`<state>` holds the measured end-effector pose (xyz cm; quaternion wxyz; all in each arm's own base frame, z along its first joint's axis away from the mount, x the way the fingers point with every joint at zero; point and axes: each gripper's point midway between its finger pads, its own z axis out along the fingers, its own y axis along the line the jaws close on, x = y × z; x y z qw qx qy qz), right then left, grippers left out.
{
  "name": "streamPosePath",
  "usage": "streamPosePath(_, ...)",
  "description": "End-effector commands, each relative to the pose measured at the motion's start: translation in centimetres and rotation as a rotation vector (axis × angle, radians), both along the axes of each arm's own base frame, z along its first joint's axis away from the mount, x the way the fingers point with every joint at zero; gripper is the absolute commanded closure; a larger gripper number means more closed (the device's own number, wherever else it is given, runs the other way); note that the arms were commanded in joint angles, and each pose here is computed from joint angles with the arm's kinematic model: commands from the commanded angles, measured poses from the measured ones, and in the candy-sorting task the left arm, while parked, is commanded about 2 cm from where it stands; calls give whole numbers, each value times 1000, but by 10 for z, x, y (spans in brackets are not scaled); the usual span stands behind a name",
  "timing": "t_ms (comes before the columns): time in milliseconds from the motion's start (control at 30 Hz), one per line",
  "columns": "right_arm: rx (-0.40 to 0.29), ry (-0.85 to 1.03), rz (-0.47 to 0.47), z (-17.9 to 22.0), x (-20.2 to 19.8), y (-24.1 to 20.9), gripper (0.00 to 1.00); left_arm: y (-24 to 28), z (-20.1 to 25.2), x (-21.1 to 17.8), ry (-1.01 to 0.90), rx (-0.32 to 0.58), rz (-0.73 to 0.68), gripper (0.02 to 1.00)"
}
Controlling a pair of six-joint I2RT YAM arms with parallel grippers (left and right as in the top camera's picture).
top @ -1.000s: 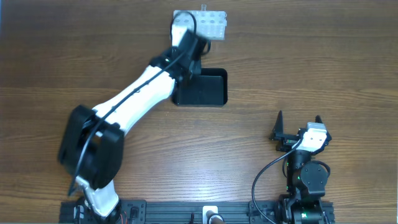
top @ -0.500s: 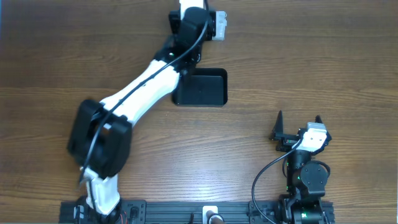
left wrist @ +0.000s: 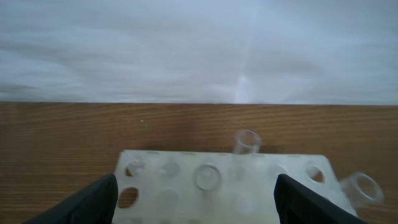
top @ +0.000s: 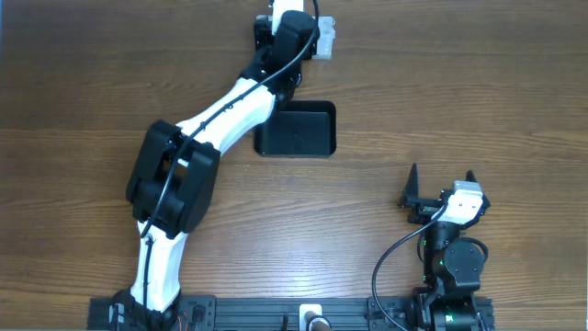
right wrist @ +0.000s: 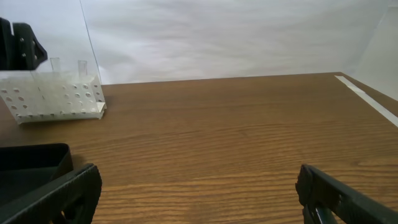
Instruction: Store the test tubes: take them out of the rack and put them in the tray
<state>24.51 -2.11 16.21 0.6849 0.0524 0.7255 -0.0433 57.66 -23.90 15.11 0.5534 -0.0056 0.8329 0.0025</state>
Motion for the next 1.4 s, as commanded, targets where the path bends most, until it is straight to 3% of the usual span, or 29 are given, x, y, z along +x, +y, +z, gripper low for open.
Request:
streamPosePath(33,-5,2,-2,-2,0,-1,9,6,-9,12,3,12,12,220)
streamPosePath(667,-5,2,-2,-2,0,-1,9,-1,-28,34,-5,-6,3,255)
streamPosePath(1000,-5,2,-2,-2,0,-1,7,0,-40,35,6,0,6,360)
streamPosePath(1400,-5,2,-2,-2,0,-1,7,-3,-45,37,6,-7,-8,555)
